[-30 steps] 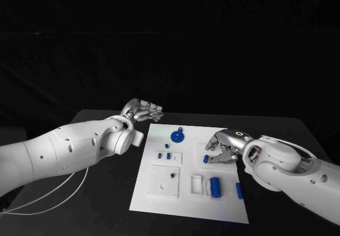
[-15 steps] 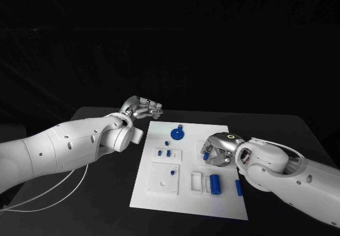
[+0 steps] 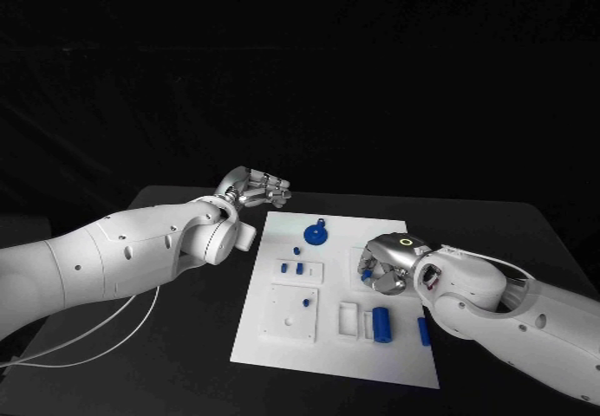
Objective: Assemble the parts on the task board
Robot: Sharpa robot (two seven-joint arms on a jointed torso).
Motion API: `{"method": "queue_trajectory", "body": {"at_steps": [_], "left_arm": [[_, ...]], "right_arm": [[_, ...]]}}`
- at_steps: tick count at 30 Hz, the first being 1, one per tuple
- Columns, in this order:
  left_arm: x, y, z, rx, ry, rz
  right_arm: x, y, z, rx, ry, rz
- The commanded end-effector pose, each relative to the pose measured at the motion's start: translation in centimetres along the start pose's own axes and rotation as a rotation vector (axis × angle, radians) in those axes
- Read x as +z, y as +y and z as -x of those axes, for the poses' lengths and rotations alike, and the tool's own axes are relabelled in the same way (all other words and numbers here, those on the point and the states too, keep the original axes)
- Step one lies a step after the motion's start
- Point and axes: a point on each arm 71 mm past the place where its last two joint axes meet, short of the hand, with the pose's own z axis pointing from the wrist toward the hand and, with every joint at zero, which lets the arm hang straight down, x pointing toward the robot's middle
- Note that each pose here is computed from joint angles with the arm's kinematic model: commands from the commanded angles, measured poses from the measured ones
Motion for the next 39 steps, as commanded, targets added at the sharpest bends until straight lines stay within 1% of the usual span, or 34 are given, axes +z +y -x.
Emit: {"method": "queue_trajectory", "body": {"at_steps": [1, 6, 16, 20, 24, 27, 31, 35, 39], "left_arm": [[0.05, -0.21, -0.16, -0.008, 0.013, -0.011], [0.05, -0.19, -0.10, -0.008, 0.012, -0.010], [0.06, -0.18, -0.10, -0.008, 0.012, -0.009], [0.09, -0.15, 0.00, -0.007, 0.009, -0.009], [0.14, -0.11, 0.10, -0.005, 0.006, -0.009], [0.17, -0.12, 0.08, -0.005, 0.006, -0.009], [0.27, -0.14, -0.04, -0.005, 0.007, -0.010], [0.47, -0.15, -0.19, -0.004, 0.008, -0.012], [0.72, -0.14, -0.38, -0.003, 0.008, -0.013]], "right_arm": [[0.0, 0.3, 0.1, -0.047, -0.042, 0.002], [-0.1, 0.4, 0.4, -0.064, -0.084, -0.004], [-0.5, 0.7, 0.9, -0.044, -0.134, 0.002], [-0.9, 0.8, 1.6, -0.007, -0.147, 0.007], [-1.3, 1.3, 2.8, 0.036, -0.170, 0.023], [-1.5, 2.1, 3.6, 0.070, -0.190, 0.048], [-1.4, 3.8, 4.2, 0.110, -0.208, 0.095], [-0.9, 6.0, 4.3, 0.137, -0.217, 0.152], [-0.3, 8.4, 4.1, 0.151, -0.219, 0.211]]}}
